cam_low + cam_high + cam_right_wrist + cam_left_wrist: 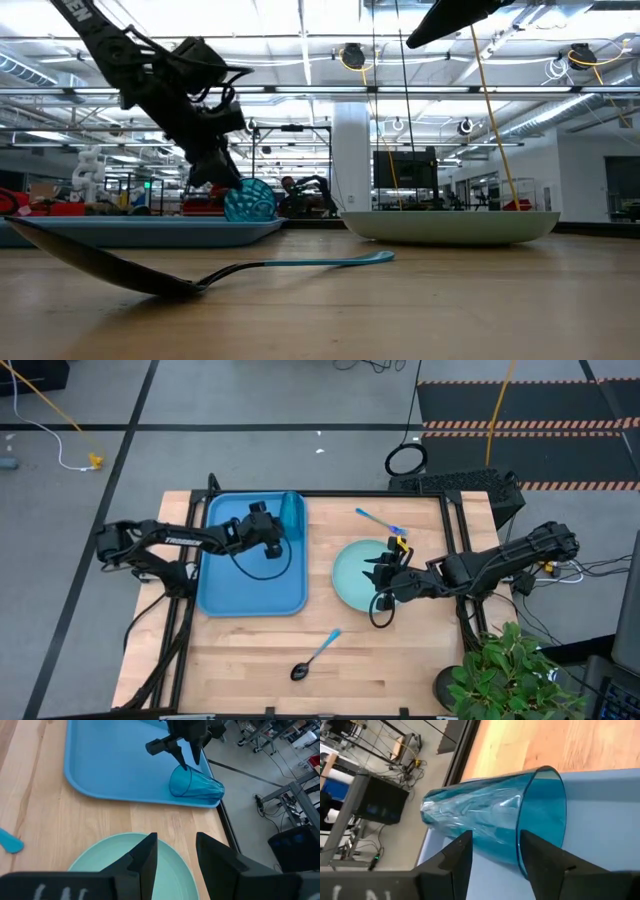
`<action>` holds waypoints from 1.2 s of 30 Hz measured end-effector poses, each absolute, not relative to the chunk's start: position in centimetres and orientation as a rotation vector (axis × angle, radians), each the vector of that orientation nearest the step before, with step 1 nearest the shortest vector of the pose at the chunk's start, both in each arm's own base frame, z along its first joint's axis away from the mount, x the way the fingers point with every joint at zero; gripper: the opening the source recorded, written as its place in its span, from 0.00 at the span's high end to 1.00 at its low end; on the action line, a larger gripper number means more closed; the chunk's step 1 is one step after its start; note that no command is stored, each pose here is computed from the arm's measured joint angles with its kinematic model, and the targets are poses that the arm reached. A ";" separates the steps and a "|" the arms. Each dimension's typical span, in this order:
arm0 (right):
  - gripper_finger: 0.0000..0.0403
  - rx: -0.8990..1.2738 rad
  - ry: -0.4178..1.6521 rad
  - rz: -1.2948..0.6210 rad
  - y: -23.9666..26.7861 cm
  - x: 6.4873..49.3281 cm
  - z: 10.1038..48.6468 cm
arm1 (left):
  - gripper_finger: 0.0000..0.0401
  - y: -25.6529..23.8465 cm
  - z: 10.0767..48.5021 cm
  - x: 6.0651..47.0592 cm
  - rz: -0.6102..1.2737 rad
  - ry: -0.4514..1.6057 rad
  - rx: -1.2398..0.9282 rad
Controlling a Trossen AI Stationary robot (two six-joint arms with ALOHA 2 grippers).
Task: Pick and place plate/cup/fork/spoon on tray
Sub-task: Put the blue glass on the top right of the blue tray
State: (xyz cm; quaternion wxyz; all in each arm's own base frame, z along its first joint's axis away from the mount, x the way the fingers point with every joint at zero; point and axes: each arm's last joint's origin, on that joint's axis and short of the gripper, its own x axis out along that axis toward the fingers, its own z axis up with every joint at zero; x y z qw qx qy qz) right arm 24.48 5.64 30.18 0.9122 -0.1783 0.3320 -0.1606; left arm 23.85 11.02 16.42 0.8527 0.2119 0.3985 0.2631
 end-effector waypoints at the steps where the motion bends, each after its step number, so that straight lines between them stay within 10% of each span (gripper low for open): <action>1: 0.68 -0.367 0.684 -0.331 5.6 24.5 30.2 | 0.59 11.1 16.2 24.0 0.553 0.835 0.450; 11: 0.68 -0.371 0.684 -0.331 5.6 24.5 30.2 | 0.61 11.6 14.7 25.8 0.641 0.803 0.564; 23: 0.68 -0.365 0.686 -0.334 5.6 24.5 30.2 | 0.95 11.8 16.9 26.8 0.718 0.733 0.654; 36: 0.68 -0.360 0.682 -0.334 5.6 24.5 30.2 | 0.98 14.7 28.0 26.8 0.620 0.883 0.414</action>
